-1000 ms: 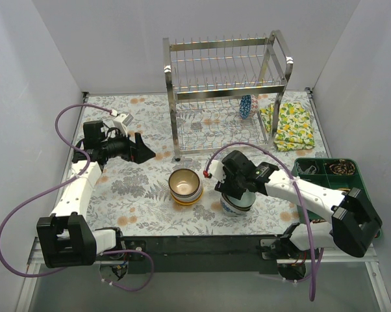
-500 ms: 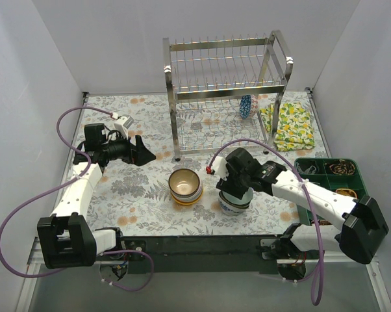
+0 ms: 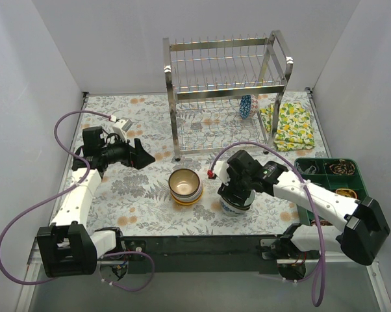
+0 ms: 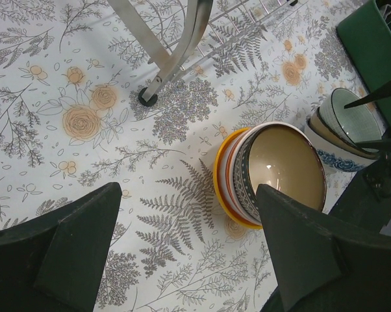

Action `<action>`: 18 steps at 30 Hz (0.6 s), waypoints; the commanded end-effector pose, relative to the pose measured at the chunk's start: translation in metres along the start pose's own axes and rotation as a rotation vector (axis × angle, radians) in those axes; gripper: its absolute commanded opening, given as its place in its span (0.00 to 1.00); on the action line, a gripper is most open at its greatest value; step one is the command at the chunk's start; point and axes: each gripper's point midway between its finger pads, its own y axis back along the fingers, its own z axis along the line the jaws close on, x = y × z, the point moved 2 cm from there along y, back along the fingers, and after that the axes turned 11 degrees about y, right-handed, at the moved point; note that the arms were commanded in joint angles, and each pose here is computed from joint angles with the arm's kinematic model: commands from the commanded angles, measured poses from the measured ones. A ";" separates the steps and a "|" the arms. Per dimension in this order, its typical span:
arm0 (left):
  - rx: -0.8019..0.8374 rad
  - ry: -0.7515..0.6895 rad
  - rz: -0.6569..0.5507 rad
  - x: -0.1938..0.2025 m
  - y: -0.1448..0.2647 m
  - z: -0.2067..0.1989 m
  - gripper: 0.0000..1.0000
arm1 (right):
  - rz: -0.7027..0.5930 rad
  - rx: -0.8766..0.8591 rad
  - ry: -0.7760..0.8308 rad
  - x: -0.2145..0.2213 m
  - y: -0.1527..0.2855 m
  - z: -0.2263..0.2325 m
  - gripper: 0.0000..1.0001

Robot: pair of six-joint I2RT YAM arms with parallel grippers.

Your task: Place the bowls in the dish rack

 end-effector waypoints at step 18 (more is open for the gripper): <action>-0.026 -0.080 -0.055 0.001 0.015 -0.007 0.86 | -0.107 -0.158 -0.030 -0.023 0.020 0.036 0.64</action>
